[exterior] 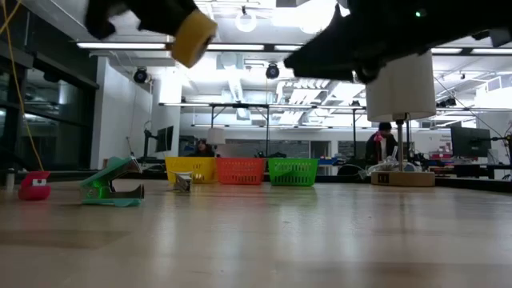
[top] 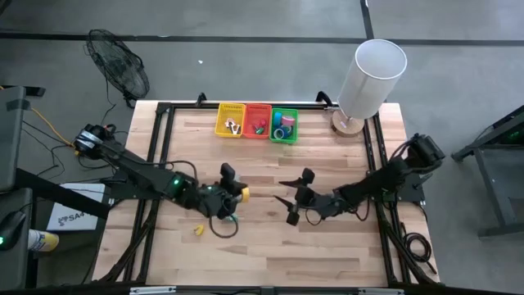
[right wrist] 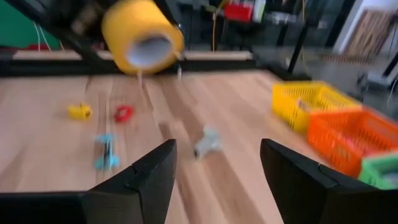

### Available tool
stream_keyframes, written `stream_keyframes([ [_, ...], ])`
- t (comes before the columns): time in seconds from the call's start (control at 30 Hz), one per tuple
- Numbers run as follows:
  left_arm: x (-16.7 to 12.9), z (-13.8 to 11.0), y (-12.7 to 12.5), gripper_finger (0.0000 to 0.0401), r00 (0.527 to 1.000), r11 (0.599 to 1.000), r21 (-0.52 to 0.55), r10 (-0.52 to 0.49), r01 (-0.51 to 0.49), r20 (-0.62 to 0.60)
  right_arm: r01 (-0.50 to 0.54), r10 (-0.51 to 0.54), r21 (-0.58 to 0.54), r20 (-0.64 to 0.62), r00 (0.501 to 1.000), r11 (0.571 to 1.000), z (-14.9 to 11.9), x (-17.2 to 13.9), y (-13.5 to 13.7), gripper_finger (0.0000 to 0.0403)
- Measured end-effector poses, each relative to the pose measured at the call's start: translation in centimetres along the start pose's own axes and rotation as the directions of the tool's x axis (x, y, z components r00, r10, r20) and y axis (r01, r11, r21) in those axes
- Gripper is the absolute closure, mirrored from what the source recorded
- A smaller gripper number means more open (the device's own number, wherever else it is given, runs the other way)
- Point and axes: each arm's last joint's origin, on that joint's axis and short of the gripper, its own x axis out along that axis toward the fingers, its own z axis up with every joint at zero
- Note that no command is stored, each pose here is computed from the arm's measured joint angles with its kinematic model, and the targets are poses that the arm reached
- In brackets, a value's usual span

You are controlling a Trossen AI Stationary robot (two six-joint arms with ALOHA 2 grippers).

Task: Pick and place Stapler, Stapler remover, tape
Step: Put the yellow tape into the green basket

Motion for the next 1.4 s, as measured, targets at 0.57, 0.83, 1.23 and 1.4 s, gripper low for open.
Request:
stream_keyframes([
  [0.57, 6.3, -6.3, 3.0, 0.0366, 0.966, 0.979, -0.197, -0.002, 0.054, 0.257, -0.108, 0.109, -0.006, 0.075, 0.991, 0.994, -0.3, 3.2, -1.9, 0.0178],
  [0.83, 6.4, -6.8, 2.6, 0.0366, 0.961, 0.984, -0.176, 0.018, 0.032, 0.275, -0.128, 0.123, 0.028, 0.132, 0.984, 0.991, -1.3, 4.9, -2.2, 0.0178],
  [1.23, 7.0, -7.6, 3.9, 0.0366, 0.939, 0.983, -0.171, 0.0, 0.062, 0.343, -0.144, 0.152, -0.058, 0.188, 0.97, 0.988, -0.7, 9.3, -1.0, 0.0178],
  [1.4, 7.1, -7.7, 3.9, 0.0366, 0.942, 0.984, -0.165, -0.002, 0.061, 0.335, -0.134, 0.147, -0.078, 0.197, 0.969, 0.988, -0.3, 9.4, -0.9, 0.0179],
])
